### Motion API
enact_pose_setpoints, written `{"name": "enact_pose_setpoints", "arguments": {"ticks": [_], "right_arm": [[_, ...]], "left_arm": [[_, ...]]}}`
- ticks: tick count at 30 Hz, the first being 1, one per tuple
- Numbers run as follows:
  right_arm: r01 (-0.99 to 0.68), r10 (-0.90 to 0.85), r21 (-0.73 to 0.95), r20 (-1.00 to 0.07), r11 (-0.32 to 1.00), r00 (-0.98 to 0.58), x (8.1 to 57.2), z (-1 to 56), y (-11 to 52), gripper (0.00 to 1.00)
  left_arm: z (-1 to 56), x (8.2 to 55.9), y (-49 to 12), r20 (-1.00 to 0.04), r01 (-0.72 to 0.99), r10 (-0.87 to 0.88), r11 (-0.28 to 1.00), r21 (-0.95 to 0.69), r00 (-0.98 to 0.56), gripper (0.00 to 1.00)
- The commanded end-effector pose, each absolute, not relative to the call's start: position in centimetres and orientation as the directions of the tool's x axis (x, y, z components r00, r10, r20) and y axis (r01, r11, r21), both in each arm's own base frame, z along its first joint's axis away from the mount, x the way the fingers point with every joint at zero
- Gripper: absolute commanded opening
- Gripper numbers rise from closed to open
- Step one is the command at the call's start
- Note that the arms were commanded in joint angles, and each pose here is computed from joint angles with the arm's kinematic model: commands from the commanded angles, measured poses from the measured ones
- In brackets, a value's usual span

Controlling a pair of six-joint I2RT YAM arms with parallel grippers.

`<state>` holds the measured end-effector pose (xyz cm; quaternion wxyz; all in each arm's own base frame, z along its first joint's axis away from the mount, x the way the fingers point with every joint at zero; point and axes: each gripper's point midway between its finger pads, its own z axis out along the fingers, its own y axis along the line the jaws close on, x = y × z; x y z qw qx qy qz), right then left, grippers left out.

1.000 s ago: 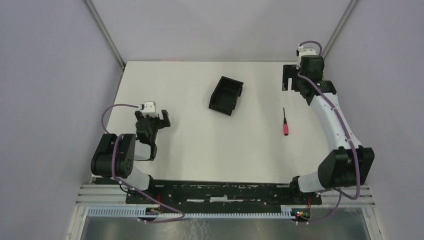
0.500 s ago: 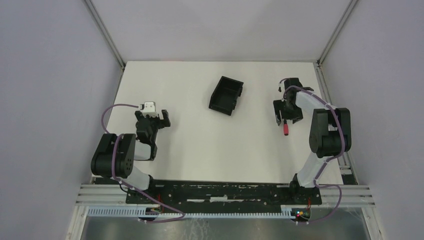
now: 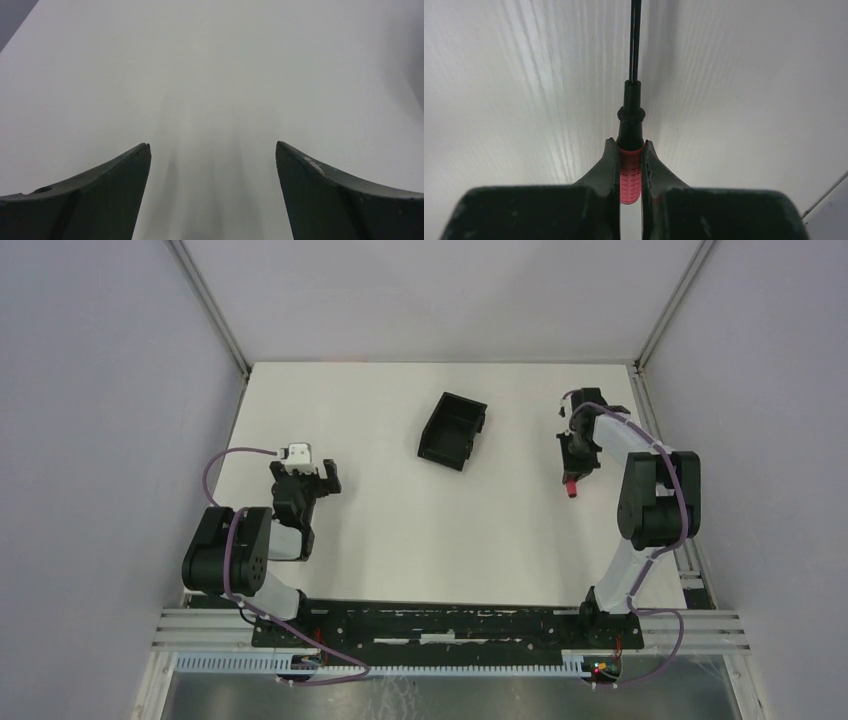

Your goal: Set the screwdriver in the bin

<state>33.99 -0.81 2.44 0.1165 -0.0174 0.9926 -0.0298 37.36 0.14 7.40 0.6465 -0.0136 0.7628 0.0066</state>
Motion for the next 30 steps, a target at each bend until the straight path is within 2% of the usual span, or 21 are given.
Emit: {"name": "enact_pose_setpoints", "arguments": {"ticks": [1, 7, 10, 17, 22, 30], "right_arm": [[-0.02, -0.04, -0.063, -0.34, 0.998, -0.94, 38.4, 9.0, -0.9, 0.0], [0.01, 0.011, 0.004, -0.413, 1.0, -0.911, 41.3, 14.2, 0.2, 0.0], [0.016, 0.085, 0.148, -0.469, 0.989, -0.879, 43.3, 15.3, 2.8, 0.0], [-0.146, 0.09, 0.313, -0.631, 0.939, -0.771, 47.5, 18.5, 16.5, 0.0], [-0.219, 0.061, 0.326, -0.67, 0.92, -0.74, 48.5, 18.7, 24.3, 0.0], [-0.217, 0.002, 0.257, -0.649, 0.942, -0.76, 48.3, 14.0, 27.8, 0.0]], "left_arm": [[8.8, 38.0, 0.1, -0.993, -0.025, -0.028, 0.999, -0.025, -0.115, 1.0], [8.8, 38.0, 0.1, -0.993, -0.026, -0.028, 0.999, -0.025, -0.115, 1.0], [8.8, 38.0, 0.1, -0.993, -0.026, -0.028, 0.999, -0.025, -0.115, 1.0], [8.8, 38.0, 0.0, -0.993, -0.025, -0.028, 0.999, -0.025, -0.115, 1.0], [8.8, 38.0, 0.1, -0.993, -0.025, -0.028, 0.999, -0.025, -0.116, 1.0], [8.8, 38.0, 0.0, -0.993, -0.025, -0.028, 0.999, -0.025, -0.116, 1.0]]}}
